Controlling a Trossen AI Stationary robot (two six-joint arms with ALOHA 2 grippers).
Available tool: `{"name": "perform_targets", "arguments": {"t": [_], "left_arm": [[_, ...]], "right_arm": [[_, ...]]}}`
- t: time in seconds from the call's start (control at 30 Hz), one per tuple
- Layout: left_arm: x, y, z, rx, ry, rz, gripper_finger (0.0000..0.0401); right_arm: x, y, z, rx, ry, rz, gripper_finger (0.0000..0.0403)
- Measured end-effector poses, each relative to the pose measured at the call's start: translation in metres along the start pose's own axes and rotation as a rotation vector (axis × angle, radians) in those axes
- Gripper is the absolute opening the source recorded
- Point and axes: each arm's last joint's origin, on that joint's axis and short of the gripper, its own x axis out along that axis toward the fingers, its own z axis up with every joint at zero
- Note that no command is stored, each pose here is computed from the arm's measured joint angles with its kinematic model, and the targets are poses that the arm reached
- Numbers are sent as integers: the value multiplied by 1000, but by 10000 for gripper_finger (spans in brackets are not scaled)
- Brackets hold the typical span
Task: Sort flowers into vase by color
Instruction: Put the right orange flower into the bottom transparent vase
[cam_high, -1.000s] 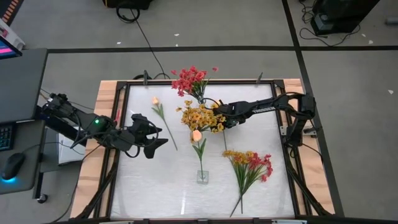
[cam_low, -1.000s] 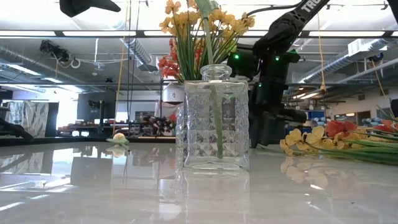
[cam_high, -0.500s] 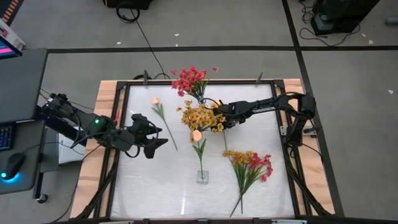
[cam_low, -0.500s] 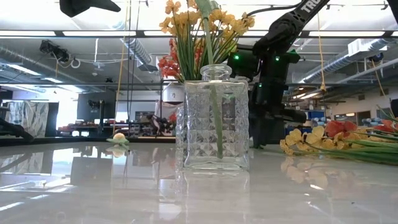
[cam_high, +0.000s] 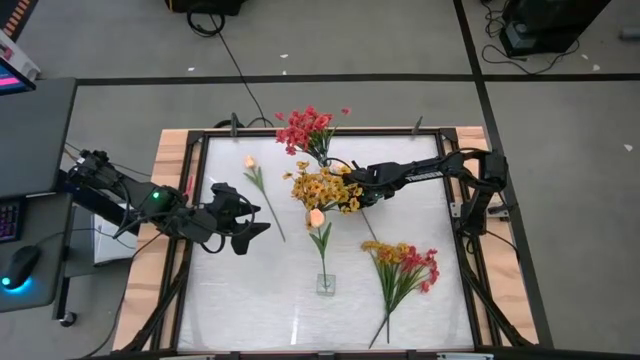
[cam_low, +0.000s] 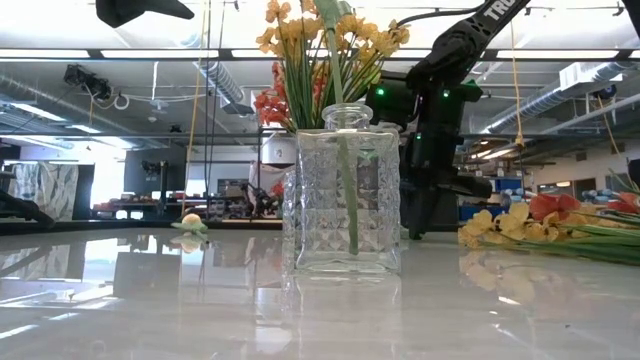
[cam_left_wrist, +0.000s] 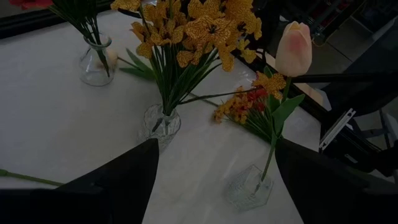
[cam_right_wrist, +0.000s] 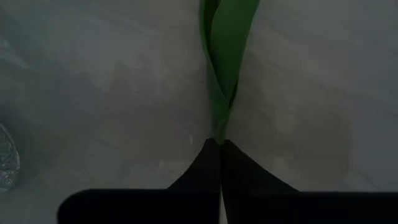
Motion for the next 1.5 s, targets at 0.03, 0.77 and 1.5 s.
{"name": "perform_targets", "arguments": {"t": [0.03,0.77,1.5], "left_arm": [[0,0,0,0,0,0,327],[0,0,0,0,0,0,327],[0,0,0,0,0,0,327]], "right_arm": [[0,0,0,0,0,0,8],[-8,-7,3,4,5,-27,8],[-65,-36,26,63,-159,-36,9]]}}
